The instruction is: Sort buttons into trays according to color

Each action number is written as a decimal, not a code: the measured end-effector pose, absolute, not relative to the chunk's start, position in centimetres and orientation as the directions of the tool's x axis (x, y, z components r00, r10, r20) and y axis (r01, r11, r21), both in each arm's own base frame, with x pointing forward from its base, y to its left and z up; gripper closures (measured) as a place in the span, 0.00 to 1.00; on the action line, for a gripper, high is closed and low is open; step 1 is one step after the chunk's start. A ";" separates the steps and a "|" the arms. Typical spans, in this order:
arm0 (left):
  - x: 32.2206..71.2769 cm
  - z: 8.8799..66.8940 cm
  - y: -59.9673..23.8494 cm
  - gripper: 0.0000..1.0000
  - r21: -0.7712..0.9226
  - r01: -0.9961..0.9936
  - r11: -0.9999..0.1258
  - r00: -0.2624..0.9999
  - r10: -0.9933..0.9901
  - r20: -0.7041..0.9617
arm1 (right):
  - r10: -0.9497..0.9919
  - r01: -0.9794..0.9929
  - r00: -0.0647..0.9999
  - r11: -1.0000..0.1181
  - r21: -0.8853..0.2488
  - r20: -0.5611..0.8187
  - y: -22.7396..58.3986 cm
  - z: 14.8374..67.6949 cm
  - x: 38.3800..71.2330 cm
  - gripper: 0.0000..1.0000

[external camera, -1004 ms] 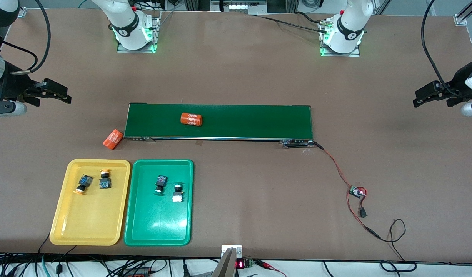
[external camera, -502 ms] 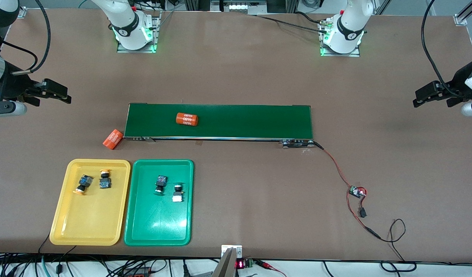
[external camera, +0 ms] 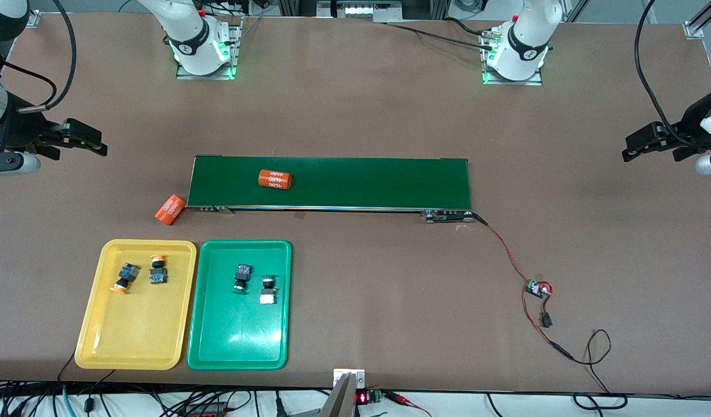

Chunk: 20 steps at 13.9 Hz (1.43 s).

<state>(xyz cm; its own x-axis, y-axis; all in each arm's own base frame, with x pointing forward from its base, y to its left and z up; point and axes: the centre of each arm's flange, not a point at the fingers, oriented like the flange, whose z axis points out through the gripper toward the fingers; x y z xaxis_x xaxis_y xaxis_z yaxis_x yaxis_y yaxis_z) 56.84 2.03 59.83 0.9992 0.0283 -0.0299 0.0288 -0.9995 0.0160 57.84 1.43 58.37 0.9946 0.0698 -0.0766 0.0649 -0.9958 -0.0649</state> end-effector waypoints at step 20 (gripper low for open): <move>56.8 59.8 2.0 0.00 0.016 0.029 -0.999 0.999 0.028 -0.030 | 0.076 0.074 0.994 -0.997 -0.024 -0.079 1.3 58.3 57.9 0.00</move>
